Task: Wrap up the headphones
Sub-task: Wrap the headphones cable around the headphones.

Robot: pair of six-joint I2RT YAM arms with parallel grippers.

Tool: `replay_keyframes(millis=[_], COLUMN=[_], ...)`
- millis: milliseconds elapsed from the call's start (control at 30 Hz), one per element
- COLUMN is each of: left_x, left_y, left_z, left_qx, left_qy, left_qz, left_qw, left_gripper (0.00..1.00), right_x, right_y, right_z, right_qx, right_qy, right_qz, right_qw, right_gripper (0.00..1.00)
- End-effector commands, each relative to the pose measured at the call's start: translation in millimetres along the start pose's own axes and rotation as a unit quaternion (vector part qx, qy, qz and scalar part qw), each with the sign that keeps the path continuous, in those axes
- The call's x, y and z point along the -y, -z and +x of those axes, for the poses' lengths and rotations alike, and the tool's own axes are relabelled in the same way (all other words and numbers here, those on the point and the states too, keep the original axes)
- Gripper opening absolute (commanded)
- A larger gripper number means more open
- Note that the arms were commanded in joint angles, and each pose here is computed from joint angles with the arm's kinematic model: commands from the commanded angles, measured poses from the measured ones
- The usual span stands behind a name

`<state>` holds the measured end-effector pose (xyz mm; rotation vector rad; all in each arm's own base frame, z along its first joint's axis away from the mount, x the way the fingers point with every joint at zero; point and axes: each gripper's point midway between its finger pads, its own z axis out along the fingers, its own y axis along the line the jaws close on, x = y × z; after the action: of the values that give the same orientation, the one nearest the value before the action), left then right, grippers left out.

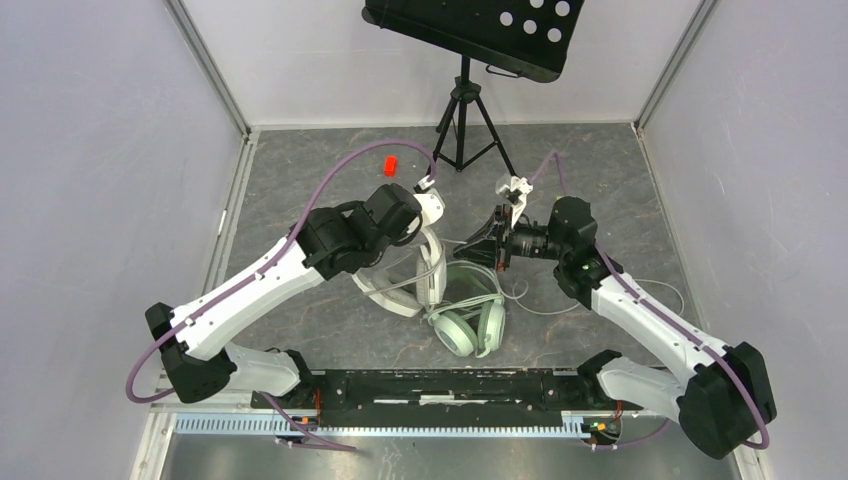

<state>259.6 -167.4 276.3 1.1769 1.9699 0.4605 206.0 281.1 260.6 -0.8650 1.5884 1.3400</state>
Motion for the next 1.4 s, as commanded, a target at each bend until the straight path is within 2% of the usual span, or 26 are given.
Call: replay_keyframes(millis=[0,300,633,1100,1367], left_x=[-27.1,-37.4,-63.6,-90.6,-104.9], left_y=[11.1,12.7,29.8,51.6,67.3], left_z=[4.8,-1.2,-15.2,-17.3,-20.7], left_qx=[-0.008,-0.012,0.017,0.067,0.114], left_qy=[-0.001,0.045,0.165,0.319,0.408], left_qz=[-0.051,-0.083,-0.137,-0.200,-0.213], left_qw=[0.999,0.995,0.977,0.924,0.880], left_gripper=[0.02,0.02,0.02,0.02,0.02], right_x=[-23.9,-33.2,-50.4,-67.6,-56.2], right_y=[3.0,1.2,-13.7,-26.6,-31.5], right_z=[-21.8,-31.6,-27.4,-45.3,-44.4], right_qx=[0.048,0.074,0.071,0.098,0.093], right_qy=[0.028,0.025,0.032,0.045,0.055], right_qz=[-0.055,-0.060,-0.077,-0.078,-0.046], right_qw=[0.997,0.995,0.994,0.991,0.993], right_gripper=[0.13,0.15,0.18,0.18,0.19])
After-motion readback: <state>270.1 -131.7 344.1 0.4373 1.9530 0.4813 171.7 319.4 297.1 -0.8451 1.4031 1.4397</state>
